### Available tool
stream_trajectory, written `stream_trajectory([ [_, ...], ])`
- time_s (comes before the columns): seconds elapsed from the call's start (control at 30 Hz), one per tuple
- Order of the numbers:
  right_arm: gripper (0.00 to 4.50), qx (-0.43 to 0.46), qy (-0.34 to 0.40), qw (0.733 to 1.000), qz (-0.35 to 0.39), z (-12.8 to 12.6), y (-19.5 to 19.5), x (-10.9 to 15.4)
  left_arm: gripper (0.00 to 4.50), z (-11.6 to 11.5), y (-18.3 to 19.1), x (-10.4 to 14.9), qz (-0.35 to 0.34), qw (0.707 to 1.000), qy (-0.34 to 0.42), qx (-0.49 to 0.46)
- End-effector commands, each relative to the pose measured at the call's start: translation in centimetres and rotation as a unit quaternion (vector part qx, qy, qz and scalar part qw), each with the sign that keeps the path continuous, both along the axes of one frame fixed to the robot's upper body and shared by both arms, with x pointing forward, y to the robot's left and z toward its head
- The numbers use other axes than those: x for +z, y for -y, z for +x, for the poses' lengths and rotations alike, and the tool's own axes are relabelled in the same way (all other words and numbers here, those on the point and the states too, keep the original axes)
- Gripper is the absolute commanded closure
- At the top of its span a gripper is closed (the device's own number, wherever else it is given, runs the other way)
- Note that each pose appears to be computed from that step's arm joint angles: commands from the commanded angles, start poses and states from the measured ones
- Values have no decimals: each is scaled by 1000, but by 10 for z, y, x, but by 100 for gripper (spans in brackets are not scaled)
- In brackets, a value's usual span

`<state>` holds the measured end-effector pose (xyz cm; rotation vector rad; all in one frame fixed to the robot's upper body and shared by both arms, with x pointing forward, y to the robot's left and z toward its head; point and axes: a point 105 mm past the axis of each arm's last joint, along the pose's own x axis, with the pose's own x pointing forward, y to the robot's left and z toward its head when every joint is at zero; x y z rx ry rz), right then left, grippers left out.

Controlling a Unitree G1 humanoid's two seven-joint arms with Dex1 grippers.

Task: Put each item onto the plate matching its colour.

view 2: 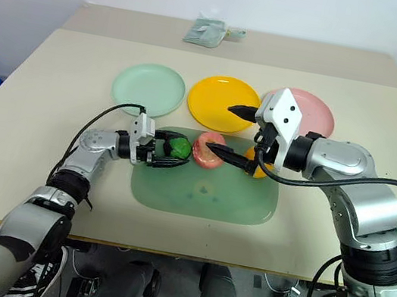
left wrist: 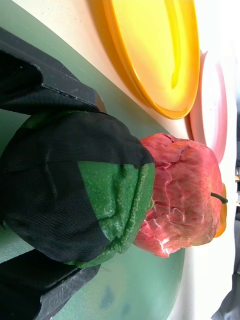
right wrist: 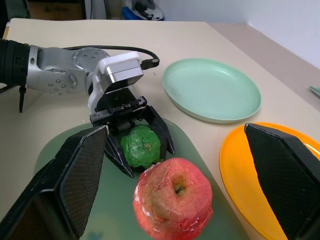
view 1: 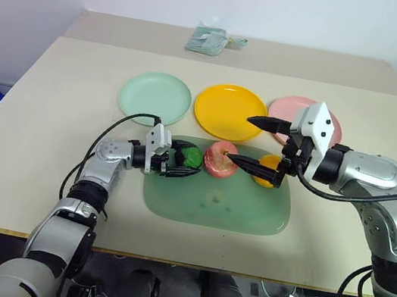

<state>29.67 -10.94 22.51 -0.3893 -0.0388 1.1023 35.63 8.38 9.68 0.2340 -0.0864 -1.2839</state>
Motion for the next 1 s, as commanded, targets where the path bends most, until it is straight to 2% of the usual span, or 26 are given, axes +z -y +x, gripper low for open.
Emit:
stream_trajectory([
  [0.03,0,1,42,999,5,-3,0,19,119,9,-6,25,-31,999,28,18],
  [0.2,0,-20,56,998,28,4,1,26,119,26,-31,60,-102,990,39,91],
  [0.33,0,-55,70,995,51,20,2,32,119,38,-49,77,-121,981,51,145],
  [0.47,0,-73,84,992,60,31,-7,34,119,70,-76,89,-139,947,51,284],
  [0.6,0,-138,110,984,35,60,-10,27,119,91,-95,98,-174,910,30,376],
  [0.73,0,-103,110,987,50,55,-33,29,119,98,-99,98,-174,895,28,409],
  [0.87,0,-113,109,985,66,59,-31,34,119,99,-105,95,-201,886,8,417],
  [1.0,0,-110,108,986,63,56,-27,32,2,99,-112,100,-183,880,41,436],
])
